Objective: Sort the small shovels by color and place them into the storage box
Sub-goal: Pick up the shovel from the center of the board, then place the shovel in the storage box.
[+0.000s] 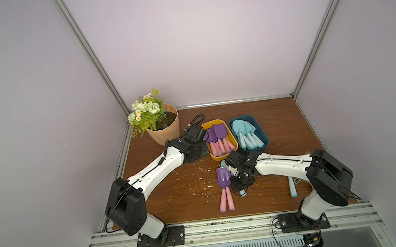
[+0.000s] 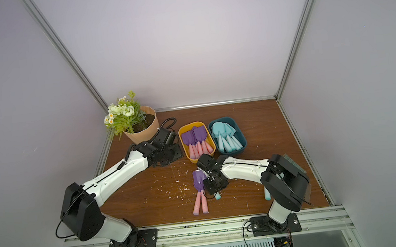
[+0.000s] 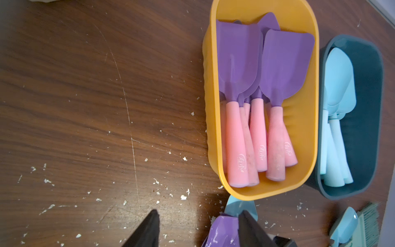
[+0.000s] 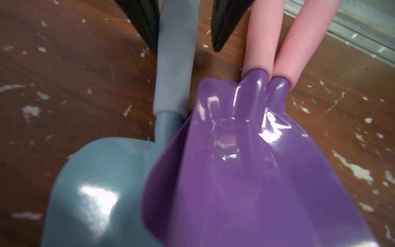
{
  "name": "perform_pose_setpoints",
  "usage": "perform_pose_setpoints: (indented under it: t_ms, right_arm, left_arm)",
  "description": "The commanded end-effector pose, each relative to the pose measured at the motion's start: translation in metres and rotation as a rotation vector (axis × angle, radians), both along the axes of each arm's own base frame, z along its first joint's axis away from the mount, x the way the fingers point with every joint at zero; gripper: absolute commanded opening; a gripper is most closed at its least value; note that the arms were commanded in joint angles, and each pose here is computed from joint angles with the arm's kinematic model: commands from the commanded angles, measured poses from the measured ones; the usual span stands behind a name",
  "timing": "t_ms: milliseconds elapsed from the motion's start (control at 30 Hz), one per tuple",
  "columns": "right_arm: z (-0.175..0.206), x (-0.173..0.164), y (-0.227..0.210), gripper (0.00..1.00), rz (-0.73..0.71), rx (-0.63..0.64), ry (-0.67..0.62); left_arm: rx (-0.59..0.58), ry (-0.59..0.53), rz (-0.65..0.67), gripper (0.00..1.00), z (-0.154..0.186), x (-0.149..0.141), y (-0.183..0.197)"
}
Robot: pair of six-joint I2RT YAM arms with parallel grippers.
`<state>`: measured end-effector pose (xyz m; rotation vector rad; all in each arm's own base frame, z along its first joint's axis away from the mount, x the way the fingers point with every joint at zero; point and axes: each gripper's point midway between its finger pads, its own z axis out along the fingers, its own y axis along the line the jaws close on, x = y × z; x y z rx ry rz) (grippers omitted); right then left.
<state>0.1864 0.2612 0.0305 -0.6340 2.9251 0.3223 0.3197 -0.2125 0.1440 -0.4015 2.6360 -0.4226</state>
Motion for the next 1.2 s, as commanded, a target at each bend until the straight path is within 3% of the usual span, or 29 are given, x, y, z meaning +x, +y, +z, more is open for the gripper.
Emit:
perform_pose_setpoints:
  t_ms: [0, 167, 300, 400, 667, 800, 933, 1167]
  right_arm:
    - [-0.002, -0.003, -0.017, 0.35, -0.050, -0.051, -0.016]
    - [-0.007, -0.011, -0.056, 0.20, -0.141, -0.161, -0.040]
    - [0.006, -0.013, -0.083, 0.16, -0.222, -0.212, -0.096]
    - [0.024, -0.012, -0.083, 0.16, -0.233, -0.155, -0.134]
    - [0.099, -0.010, -0.048, 0.17, -0.076, 0.114, -0.168]
    - [0.142, 0.032, -0.055, 0.17, -0.127, 0.151, -0.249]
    - [0.161, 0.108, -0.083, 0.17, -0.233, 0.098, -0.328]
    - [0.134, 0.208, -0.115, 0.17, -0.333, -0.054, -0.339]
  left_arm:
    - [-0.005, 0.002, 0.019, 0.61, 0.001, 0.001, 0.004]
    - [-0.010, 0.009, 0.005, 0.61, 0.000, 0.003, 0.000]
    - [-0.007, 0.011, 0.000, 0.61, -0.002, 0.003, -0.001]
    - [0.001, 0.018, -0.001, 0.61, -0.006, 0.003, 0.000]
    - [-0.016, 0.021, 0.005, 0.61, -0.014, 0.004, -0.003]
    - [-0.027, 0.013, 0.012, 0.61, -0.013, 0.006, -0.005]
    - [-0.040, 0.004, 0.021, 0.60, -0.012, 0.006, -0.005]
    - [-0.061, 0.013, 0.037, 0.60, -0.016, 0.001, -0.004]
